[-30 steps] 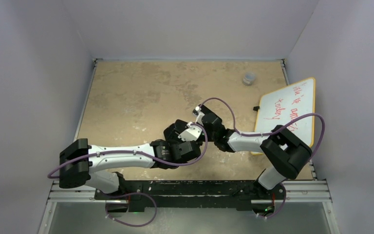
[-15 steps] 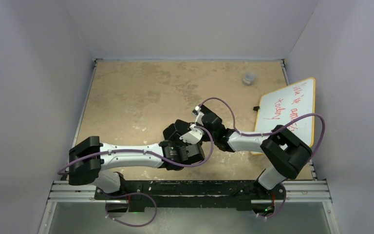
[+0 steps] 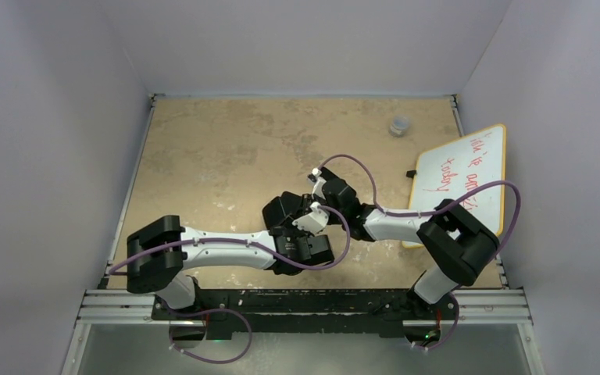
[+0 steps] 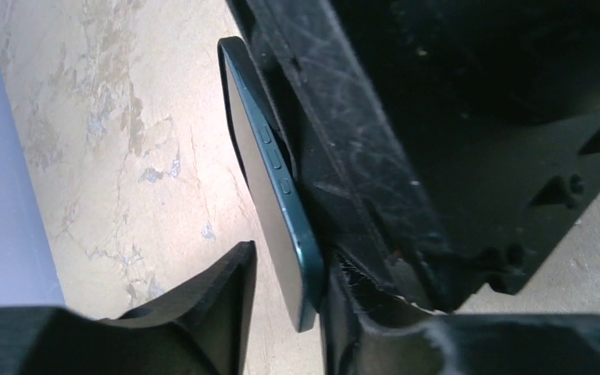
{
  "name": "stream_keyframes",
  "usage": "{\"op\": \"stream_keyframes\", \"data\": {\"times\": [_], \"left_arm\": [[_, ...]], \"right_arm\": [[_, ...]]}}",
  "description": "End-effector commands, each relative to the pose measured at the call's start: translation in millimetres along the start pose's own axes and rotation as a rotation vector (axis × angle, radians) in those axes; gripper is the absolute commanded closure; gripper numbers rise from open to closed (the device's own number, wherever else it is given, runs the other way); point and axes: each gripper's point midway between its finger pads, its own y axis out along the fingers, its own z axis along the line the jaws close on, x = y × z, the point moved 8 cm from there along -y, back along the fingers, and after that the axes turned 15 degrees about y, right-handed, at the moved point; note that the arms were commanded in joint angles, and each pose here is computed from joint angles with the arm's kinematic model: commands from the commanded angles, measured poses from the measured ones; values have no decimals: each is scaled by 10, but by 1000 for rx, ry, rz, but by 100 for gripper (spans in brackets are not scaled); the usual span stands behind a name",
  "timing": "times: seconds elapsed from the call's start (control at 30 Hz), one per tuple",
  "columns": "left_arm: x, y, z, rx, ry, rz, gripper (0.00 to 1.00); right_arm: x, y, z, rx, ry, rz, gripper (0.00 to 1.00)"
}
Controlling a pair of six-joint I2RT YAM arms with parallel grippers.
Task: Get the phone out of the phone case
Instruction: Remove the phone case from the phone.
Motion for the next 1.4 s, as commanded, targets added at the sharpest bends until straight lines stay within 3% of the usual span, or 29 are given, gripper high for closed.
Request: {"op": "stream_keyframes", "data": {"times": [0.0, 0.17, 0.57, 0.9, 1.13, 1.37], "left_arm": [[142, -55, 76, 41, -42, -39, 70], [187, -154, 218, 44, -72, -73, 100], [322, -609, 844, 40, -207, -198, 100], [369, -822, 1020, -76, -287, -294, 100], [192, -838, 1171, 33, -310, -217, 100], [121, -685, 942, 56, -251, -105, 100]], "right_arm": [[45, 2, 380, 146, -54, 14, 100], [40, -12, 375, 122, -63, 28, 100], [149, -5, 346, 35, -122, -6, 100], [298, 212, 369, 13, -120, -34, 100], [575, 82, 463, -15, -197, -101, 100], [874, -408, 332, -132, -293, -175, 100]]}}
